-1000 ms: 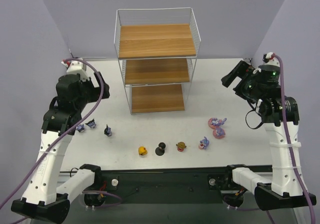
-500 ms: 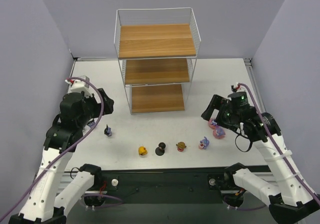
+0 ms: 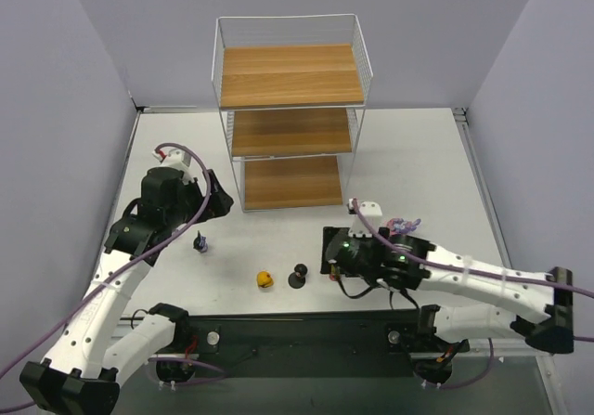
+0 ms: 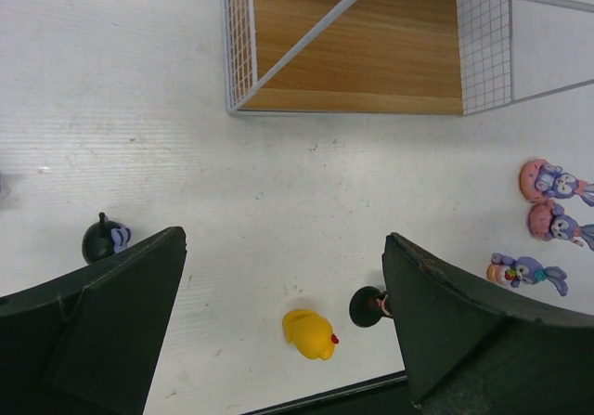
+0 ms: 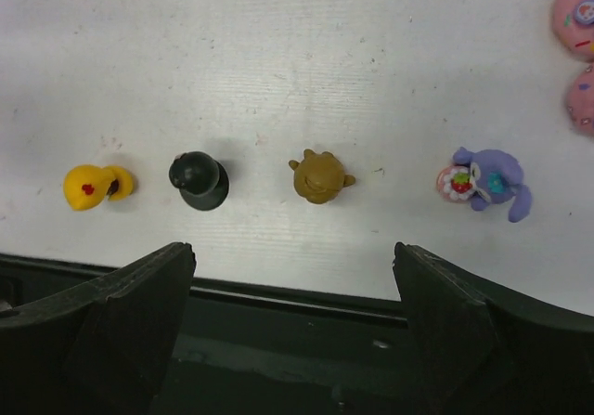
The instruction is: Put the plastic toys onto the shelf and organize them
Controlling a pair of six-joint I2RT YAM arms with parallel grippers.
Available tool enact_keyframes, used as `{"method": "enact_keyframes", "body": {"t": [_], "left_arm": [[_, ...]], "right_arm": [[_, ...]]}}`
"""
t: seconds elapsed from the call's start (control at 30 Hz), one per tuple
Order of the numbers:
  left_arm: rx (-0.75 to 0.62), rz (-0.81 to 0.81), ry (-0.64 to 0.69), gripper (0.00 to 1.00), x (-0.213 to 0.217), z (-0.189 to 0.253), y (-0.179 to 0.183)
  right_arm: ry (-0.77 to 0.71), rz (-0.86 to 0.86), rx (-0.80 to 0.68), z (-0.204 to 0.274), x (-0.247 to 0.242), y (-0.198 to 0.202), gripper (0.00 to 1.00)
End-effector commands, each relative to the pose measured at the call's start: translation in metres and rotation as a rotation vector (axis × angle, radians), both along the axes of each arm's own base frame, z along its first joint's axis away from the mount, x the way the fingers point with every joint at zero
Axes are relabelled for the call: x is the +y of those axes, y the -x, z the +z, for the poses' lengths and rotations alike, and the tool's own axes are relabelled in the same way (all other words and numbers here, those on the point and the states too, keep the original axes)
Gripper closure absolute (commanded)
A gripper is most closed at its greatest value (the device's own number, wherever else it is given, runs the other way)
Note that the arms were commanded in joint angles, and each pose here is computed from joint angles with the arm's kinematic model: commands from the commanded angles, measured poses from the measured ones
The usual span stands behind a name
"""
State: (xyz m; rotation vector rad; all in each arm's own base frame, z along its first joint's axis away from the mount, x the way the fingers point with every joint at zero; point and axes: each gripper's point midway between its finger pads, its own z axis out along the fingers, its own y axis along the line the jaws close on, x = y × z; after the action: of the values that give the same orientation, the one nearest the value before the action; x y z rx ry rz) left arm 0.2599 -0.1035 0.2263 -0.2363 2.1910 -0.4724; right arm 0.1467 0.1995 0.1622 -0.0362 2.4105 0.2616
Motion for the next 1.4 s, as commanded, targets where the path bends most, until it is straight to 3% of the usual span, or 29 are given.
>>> {"method": "enact_keyframes", "body": {"t": [0.0, 0.47, 0.93, 1.37], "left_arm": [[-0.048, -0.055, 0.065, 0.03, -0.019, 0.019, -0.005], [0.017, -0.052, 0.05, 0.03, -0.019, 0.002, 0.0], [0.026, -0.076, 0.025, 0.03, -0.019, 0.001, 0.0], [0.035, -0.08, 0.028, 0.03, -0.019, -0.002, 0.003]], "right_arm": [[0.022, -0.204, -0.08, -0.004, 0.01, -0.018, 0.09], [0.143, -0.362, 0.0, -0.061, 0.014, -0.011, 0.31], [0.144, -0.376, 0.073, -0.101, 0.013, -0.013, 0.31], [0.155, -0.373, 0.111, -0.125, 0.01, -0.019, 0.42]]}}
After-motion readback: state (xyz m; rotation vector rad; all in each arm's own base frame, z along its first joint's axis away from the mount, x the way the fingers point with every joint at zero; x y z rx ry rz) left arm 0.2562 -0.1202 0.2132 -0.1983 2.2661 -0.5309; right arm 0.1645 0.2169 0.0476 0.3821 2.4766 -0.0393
